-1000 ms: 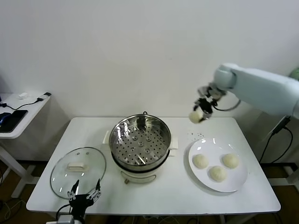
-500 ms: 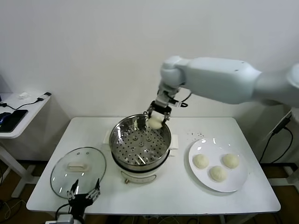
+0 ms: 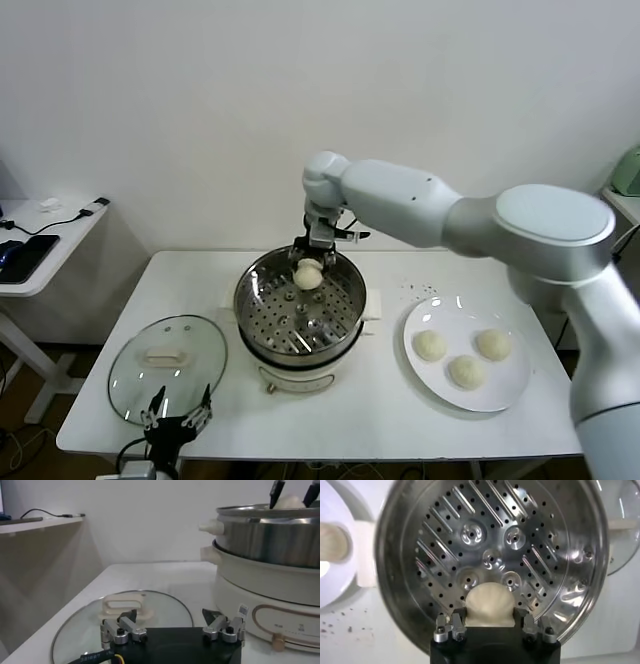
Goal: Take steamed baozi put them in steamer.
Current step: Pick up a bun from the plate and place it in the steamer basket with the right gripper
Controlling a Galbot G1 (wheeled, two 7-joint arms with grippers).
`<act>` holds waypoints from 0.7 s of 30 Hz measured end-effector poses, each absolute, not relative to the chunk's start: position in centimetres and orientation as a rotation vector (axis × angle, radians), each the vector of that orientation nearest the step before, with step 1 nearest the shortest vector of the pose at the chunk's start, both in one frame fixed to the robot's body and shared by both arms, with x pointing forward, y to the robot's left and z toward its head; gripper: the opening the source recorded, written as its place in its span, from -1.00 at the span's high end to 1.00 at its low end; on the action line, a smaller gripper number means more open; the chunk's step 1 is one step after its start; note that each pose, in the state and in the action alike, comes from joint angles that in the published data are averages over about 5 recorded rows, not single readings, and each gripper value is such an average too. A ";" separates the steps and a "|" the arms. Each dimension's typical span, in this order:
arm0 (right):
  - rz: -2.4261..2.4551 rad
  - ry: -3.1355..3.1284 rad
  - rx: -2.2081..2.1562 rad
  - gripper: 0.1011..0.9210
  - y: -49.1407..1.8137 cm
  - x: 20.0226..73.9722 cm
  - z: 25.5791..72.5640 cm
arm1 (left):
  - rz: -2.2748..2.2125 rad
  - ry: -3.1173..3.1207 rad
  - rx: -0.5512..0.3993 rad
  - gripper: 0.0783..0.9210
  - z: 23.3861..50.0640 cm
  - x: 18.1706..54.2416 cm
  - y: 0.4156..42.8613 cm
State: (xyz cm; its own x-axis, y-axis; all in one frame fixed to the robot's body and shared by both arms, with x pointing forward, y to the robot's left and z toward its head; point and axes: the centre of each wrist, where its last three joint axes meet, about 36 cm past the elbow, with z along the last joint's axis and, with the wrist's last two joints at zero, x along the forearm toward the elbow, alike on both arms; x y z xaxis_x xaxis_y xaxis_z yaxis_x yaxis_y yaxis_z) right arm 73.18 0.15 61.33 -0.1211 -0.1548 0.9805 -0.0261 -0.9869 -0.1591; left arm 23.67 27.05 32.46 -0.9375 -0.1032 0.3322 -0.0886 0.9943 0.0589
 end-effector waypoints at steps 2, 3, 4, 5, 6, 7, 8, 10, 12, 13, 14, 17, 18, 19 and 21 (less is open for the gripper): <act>-2.280 0.213 -2.027 -0.32 0.4 73.5 60.8 | -0.061 -2.797 0.139 -0.77 32.4 23.7 27.1; -2.280 0.215 -2.029 -0.34 0.5 73.7 60.6 | -0.061 -2.797 0.139 -0.77 32.4 23.7 27.1; -2.280 0.219 -2.032 -0.37 0.5 73.9 60.4 | -0.061 -2.797 0.139 -0.77 32.3 23.7 27.0; -2.280 0.222 -2.034 -0.41 0.6 74.0 60.2 | -0.061 -2.797 0.140 -0.77 32.3 23.7 27.0; -2.280 0.227 -2.036 -0.47 0.7 74.1 60.0 | -0.061 -2.796 0.140 -0.77 32.3 23.7 27.0; -2.281 0.232 -2.038 -0.51 0.7 74.2 59.9 | -0.060 -2.796 0.141 -0.77 32.3 23.7 27.0; -2.282 0.237 -2.039 -0.57 0.7 74.3 59.8 | -0.060 -2.796 0.142 -0.77 32.2 23.7 27.0; -2.286 0.249 -2.043 -0.67 0.7 74.5 59.7 | -0.059 -2.796 0.144 -0.77 32.2 23.7 27.1; -2.286 0.263 -2.050 -0.74 0.5 74.6 59.7 | -0.059 -2.796 0.146 -0.77 32.2 23.7 27.1; -2.285 0.269 -2.055 -0.75 0.4 74.7 59.7 | -0.059 -2.796 0.146 -0.77 32.3 23.7 27.1; -2.284 0.274 -2.059 -0.75 0.3 74.8 59.8 | -0.058 -2.796 0.146 -0.77 32.3 23.7 27.1; -2.276 0.290 -2.072 -0.76 -0.1 74.9 60.7 | -0.058 -2.797 0.147 -0.77 32.4 23.6 27.0; -2.272 0.296 -2.077 -0.76 -0.4 75.0 61.2 | -0.057 -2.798 0.147 -0.77 32.5 23.6 27.0; -2.268 0.304 -2.083 -0.76 -0.7 75.0 61.7 | -0.057 -2.798 0.147 -0.77 32.5 23.6 27.0; -2.255 0.325 -2.096 -0.76 -1.6 75.2 63.2 | -0.057 -2.799 0.146 -0.77 32.6 23.5 27.0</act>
